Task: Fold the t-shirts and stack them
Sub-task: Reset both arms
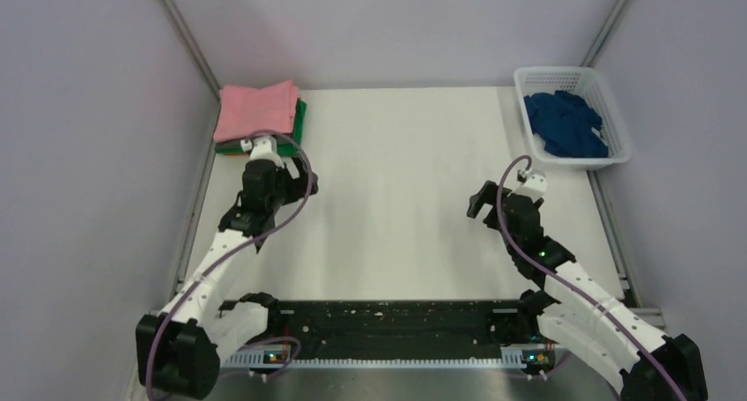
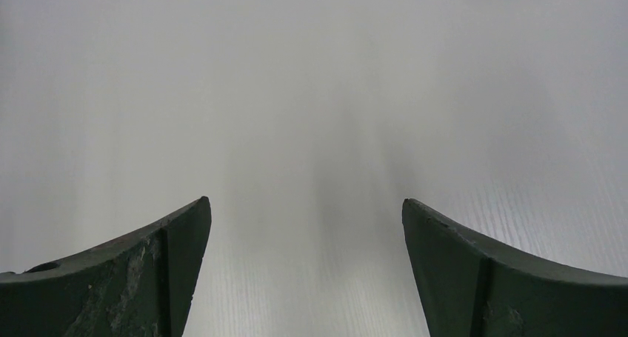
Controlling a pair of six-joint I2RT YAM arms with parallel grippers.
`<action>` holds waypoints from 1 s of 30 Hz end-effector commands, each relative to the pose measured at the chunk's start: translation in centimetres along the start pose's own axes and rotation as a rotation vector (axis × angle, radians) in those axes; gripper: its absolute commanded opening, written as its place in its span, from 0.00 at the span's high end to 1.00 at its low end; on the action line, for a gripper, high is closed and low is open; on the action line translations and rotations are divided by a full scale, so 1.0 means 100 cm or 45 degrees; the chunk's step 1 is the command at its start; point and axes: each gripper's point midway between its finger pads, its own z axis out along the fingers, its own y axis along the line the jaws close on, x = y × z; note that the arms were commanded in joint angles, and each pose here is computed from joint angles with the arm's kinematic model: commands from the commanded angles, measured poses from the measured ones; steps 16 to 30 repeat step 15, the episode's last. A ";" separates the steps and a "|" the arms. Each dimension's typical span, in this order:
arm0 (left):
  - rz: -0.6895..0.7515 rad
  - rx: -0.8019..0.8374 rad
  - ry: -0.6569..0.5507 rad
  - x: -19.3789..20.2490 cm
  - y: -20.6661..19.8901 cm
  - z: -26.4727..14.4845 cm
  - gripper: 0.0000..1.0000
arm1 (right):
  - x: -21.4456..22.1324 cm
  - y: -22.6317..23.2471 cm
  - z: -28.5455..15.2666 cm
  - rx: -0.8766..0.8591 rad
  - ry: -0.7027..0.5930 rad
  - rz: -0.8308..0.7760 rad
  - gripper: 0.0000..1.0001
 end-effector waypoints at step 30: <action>-0.203 0.263 -0.021 0.064 -0.016 -0.041 0.01 | -0.007 -0.015 0.008 0.110 -0.091 0.040 0.03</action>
